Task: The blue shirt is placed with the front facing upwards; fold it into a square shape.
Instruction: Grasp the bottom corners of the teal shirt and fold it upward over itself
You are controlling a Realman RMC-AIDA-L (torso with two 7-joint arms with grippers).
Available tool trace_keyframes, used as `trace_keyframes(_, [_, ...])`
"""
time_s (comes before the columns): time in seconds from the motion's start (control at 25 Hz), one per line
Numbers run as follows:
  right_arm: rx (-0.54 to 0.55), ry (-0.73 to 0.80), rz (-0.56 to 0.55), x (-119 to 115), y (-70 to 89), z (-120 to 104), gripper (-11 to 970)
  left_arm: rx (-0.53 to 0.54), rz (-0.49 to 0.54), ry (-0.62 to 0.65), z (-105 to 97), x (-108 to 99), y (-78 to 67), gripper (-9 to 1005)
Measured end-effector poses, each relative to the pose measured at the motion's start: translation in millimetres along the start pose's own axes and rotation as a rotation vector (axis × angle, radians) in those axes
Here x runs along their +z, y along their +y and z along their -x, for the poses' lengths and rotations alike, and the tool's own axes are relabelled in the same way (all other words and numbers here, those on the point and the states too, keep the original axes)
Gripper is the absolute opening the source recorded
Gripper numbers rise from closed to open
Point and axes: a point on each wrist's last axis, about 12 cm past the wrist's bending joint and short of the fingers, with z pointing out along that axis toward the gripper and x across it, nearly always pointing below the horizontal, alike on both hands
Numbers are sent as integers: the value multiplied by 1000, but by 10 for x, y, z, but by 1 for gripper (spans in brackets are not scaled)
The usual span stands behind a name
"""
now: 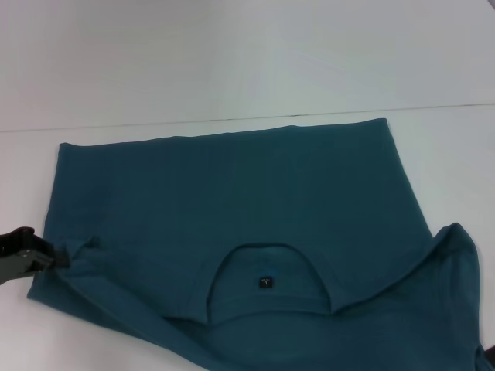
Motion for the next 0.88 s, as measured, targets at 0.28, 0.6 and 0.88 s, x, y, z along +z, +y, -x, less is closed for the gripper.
trace_keyframes(0.28, [-15, 3, -26, 81, 13, 17, 363, -1, 0, -1, -3, 5, 2, 26])
trace_keyframes(0.6, [-17, 22, -25, 118, 23, 17, 523, -2, -2, -1, -11, 19, 0, 25])
trace_keyframes(0.88, [-30, 41, -33, 186, 48, 31, 557, -1, 0, -3, -8, 20, 2, 26])
